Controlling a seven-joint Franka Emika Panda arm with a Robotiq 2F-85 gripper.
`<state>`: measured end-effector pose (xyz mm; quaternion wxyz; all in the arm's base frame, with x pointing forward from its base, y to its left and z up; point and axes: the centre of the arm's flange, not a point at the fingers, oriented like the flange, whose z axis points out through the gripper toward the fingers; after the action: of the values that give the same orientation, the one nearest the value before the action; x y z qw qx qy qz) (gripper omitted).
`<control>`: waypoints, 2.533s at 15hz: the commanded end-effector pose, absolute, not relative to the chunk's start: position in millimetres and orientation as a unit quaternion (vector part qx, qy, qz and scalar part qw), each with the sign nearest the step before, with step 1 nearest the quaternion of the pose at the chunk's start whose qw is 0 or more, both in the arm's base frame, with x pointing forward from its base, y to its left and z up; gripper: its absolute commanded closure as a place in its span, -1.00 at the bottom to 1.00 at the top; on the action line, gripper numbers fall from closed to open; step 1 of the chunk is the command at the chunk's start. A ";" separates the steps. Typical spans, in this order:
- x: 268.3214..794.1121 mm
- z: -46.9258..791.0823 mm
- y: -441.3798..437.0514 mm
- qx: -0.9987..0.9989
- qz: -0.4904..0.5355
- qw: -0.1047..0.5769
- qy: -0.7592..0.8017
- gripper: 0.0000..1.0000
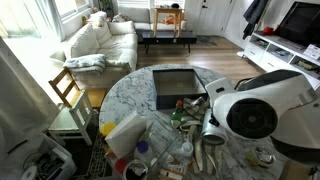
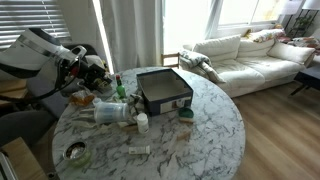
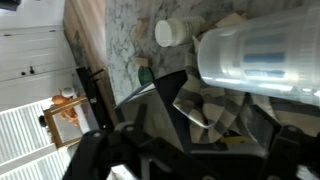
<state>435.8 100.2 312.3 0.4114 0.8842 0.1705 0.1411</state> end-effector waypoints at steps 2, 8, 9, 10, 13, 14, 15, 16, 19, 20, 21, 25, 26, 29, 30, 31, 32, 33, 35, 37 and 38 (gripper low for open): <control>410.0 316.7 110.3 0.904 0.111 0.332 0.244 -1.00; 375.7 301.2 127.6 0.899 0.080 0.281 0.328 -1.00; 372.4 303.8 125.7 0.897 0.078 0.281 0.331 -1.00; 369.8 306.3 125.1 0.896 0.076 0.281 0.336 -1.00; 357.2 301.9 128.5 0.888 0.067 0.265 0.369 -1.00; 353.6 299.2 129.9 0.887 0.063 0.261 0.375 -1.00; 349.7 295.5 131.2 0.888 0.060 0.255 0.379 -0.50; 346.4 292.0 132.1 0.888 0.058 0.249 0.382 -0.49; 339.3 280.5 133.9 0.890 0.055 0.246 0.380 -0.02; 338.7 277.5 135.0 0.889 0.058 0.247 0.381 0.15; 337.9 274.5 135.4 0.890 0.059 0.246 0.381 0.29; 337.9 266.3 135.7 0.890 0.067 0.252 0.375 0.03; 337.7 263.1 135.0 0.889 0.068 0.254 0.374 0.00; 338.7 253.7 134.2 0.885 0.075 0.273 0.369 -0.10; 339.4 251.0 134.1 0.884 0.079 0.277 0.369 0.11; 340.2 248.1 133.6 0.882 0.082 0.281 0.369 0.35; 341.5 245.0 133.0 0.881 0.085 0.286 0.368 0.53; 342.1 242.8 132.6 0.880 0.088 0.289 0.367 0.70; 343.9 238.4 131.1 0.876 0.097 0.300 0.365 0.98; 344.4 236.1 130.2 0.873 0.106 0.308 0.364 0.82; 344.5 235.2 130.1 0.871 0.111 0.311 0.363 0.44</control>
<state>350.6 137.6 248.5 0.3057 0.8742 0.3654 0.0945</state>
